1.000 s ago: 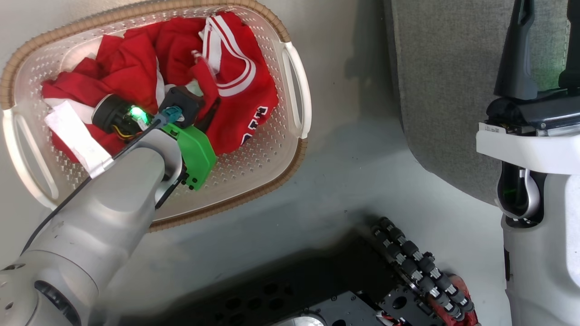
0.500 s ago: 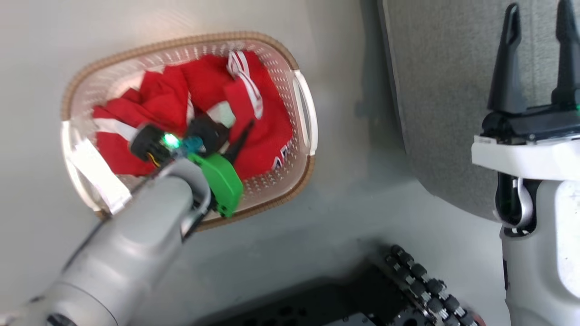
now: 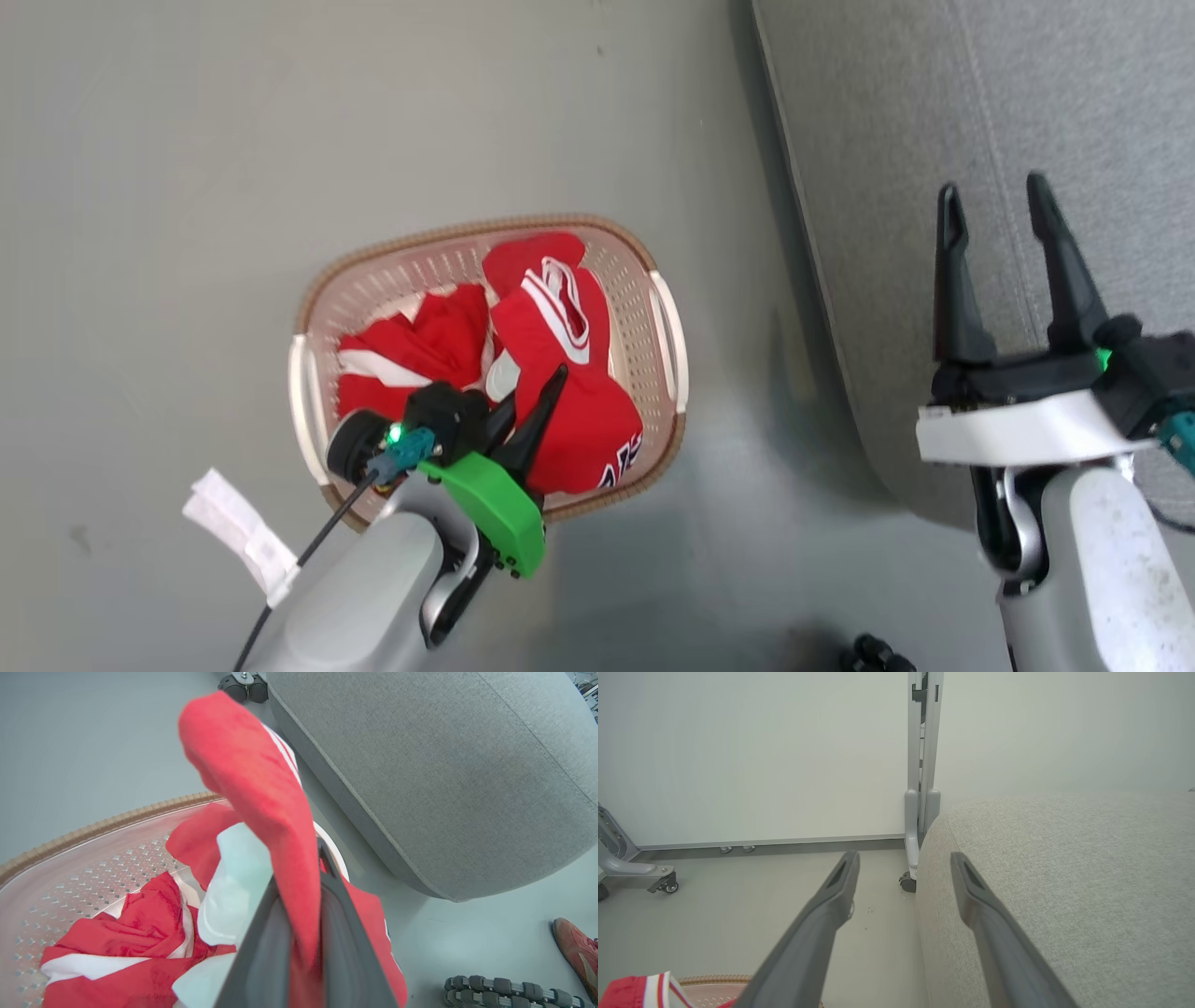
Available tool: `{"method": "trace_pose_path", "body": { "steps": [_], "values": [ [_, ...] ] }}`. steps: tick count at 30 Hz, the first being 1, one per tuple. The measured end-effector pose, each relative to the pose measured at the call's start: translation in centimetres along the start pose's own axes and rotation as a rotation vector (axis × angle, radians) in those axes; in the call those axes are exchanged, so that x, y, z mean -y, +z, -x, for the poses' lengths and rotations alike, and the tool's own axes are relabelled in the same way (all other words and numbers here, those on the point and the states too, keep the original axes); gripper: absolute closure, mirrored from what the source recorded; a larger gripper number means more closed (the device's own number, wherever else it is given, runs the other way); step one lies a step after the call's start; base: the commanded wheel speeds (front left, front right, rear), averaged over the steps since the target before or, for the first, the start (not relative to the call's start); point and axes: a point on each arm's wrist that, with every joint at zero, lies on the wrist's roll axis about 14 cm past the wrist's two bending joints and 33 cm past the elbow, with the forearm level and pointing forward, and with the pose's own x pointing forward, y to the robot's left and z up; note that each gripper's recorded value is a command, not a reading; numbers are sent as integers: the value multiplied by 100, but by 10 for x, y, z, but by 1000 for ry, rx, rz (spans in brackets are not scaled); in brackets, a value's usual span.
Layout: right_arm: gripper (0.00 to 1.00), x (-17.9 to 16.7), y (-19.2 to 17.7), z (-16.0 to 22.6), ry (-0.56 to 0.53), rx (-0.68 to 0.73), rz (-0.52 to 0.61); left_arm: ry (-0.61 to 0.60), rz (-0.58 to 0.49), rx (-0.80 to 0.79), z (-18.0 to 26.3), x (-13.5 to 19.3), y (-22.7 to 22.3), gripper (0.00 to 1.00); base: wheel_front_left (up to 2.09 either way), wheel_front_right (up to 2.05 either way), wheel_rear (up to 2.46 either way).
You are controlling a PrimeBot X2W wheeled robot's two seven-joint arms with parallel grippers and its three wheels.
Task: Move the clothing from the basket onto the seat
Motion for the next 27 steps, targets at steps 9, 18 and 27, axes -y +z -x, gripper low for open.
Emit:
{"method": "trace_pose_path", "body": {
  "steps": [9,18,27],
  "values": [
    [0,-31,30,47,73,32,-51,115,-81,244,59,19,73,100,0,0,0],
    [0,-61,59,87,167,96,-32,176,-215,498,120,49,142,100,0,0,0],
    [0,-88,89,111,250,187,-44,160,-346,673,159,87,191,100,0,0,0]
  ]
}}
